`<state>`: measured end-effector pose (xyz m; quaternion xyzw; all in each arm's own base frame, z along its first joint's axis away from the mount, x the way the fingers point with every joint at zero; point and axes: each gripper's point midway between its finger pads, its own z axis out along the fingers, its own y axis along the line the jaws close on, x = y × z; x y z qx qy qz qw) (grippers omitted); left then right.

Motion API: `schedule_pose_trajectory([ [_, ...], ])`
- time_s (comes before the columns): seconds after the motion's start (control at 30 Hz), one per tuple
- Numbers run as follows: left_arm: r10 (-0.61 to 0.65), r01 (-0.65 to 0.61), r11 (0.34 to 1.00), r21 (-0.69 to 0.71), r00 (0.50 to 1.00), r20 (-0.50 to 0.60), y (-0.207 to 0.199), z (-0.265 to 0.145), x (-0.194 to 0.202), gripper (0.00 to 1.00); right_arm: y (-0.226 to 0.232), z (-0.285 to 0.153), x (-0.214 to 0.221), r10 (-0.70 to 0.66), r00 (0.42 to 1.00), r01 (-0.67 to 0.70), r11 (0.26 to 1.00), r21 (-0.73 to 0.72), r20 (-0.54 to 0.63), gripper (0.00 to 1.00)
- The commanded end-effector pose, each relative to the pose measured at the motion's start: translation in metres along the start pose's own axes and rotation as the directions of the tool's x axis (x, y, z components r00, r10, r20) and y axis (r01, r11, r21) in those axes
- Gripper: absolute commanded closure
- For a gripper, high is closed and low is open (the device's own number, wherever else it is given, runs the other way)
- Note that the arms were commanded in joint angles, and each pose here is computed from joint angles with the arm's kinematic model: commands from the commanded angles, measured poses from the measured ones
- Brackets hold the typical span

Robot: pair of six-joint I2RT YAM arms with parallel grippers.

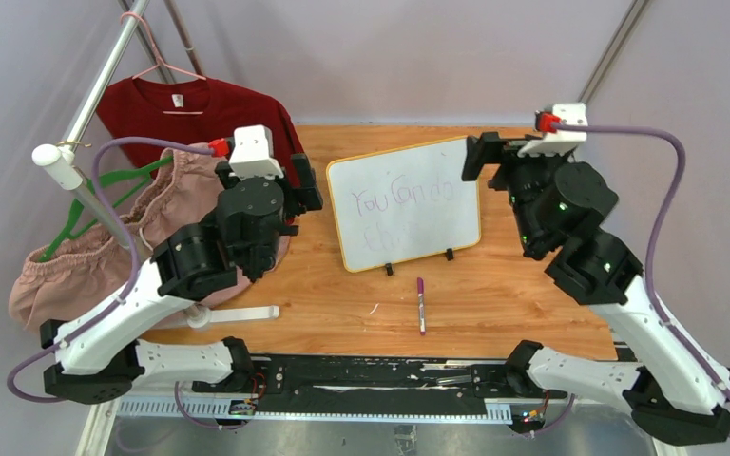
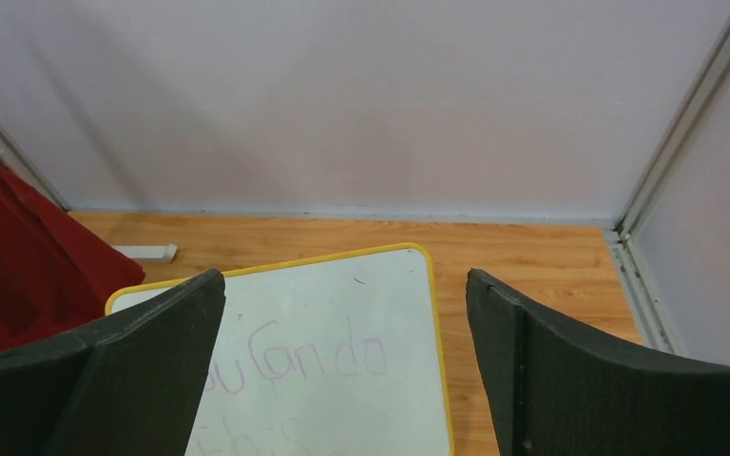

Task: Write a sentence on the whiteboard
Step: Reset both arms

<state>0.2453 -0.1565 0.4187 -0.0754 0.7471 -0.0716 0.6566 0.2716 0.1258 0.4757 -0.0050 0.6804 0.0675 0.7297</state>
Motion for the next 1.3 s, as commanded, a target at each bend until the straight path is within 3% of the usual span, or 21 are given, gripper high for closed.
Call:
schedule_pose_trajectory([
  [0.0, 0.037, -0.038, 0.999, 0.003, 0.997, 0.070, 0.022, -0.010, -0.019, 0.09, -0.042, -0.024, -0.021, -0.039, 0.993, 0.029, 0.996, 0.090, 0.113, 0.01],
  [0.03, 0.043, -0.044, 0.999, 0.002, 0.995, 0.085, 0.025, -0.010, -0.016, 0.01, -0.055, -0.030, -0.018, -0.063, 0.991, 0.047, 0.990, 0.135, 0.118, 0.02],
  [0.07, 0.035, -0.038, 0.999, 0.020, 0.994, 0.105, 0.031, -0.014, -0.017, 0.00, -0.066, -0.036, -0.013, -0.084, 0.990, 0.064, 0.984, 0.169, 0.116, 0.02],
  [0.2, 0.029, -0.036, 0.998, 0.052, 0.992, 0.121, 0.042, -0.021, -0.014, 0.00, -0.096, -0.056, 0.013, -0.142, 0.989, 0.128, 0.961, 0.244, 0.042, 0.02],
  [0.33, 0.085, -0.094, 0.991, 0.093, 0.992, 0.094, 0.049, -0.027, -0.006, 0.00, -0.111, -0.075, 0.035, -0.114, 0.993, 0.106, 0.965, 0.239, 0.023, 0.02],
  [0.6, 0.020, -0.034, 0.990, 0.134, 0.994, 0.109, 0.066, -0.043, -0.018, 0.00, -0.088, -0.090, 0.036, -0.033, 0.997, 0.032, 0.999, 0.019, 0.064, 0.03],
  [1.27, 0.008, -0.028, 0.984, 0.177, 0.994, 0.113, 0.060, -0.045, -0.020, 0.00, -0.072, -0.082, 0.041, 0.070, 0.993, -0.068, 0.997, -0.024, 0.096, 0.00],
])
